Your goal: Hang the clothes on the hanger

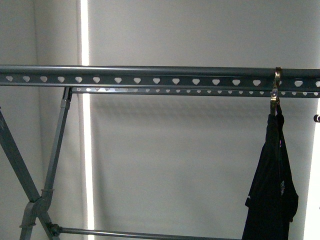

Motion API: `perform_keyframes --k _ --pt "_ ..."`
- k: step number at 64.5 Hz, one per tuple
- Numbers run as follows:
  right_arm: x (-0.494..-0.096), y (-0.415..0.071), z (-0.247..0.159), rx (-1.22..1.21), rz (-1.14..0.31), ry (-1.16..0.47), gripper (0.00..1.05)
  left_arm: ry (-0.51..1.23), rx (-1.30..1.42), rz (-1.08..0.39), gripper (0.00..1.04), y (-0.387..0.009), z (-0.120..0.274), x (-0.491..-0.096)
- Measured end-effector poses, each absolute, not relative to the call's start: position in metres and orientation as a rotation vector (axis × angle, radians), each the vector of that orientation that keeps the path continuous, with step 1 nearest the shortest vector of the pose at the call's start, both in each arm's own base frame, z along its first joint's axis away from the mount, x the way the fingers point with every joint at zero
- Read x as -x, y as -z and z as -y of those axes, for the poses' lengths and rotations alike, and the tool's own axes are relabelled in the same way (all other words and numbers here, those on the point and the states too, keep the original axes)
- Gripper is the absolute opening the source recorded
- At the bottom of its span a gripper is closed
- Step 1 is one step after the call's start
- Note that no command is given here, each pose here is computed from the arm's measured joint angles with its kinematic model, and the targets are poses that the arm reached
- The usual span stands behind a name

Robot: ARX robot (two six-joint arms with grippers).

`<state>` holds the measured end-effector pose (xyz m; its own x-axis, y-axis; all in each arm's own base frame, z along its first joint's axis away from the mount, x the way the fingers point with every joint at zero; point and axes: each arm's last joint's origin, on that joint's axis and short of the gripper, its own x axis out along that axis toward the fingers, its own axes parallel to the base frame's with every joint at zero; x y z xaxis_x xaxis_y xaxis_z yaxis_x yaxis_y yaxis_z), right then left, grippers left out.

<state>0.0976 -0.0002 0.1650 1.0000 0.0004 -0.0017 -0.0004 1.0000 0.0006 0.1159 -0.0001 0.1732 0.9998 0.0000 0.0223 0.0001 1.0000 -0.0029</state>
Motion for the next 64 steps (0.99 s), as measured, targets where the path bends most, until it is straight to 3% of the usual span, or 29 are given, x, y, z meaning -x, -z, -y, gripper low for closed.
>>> perform_keyframes --k 61,64 --pt "-0.098 -0.165 0.0 -0.001 -0.002 0.0 0.02 0.001 0.003 0.016 0.04 -0.17 0.0 -0.097" --pt "-0.098 -0.165 0.0 0.001 -0.002 -0.001 0.07 0.001 0.003 0.016 0.1 -0.17 0.0 -0.097"
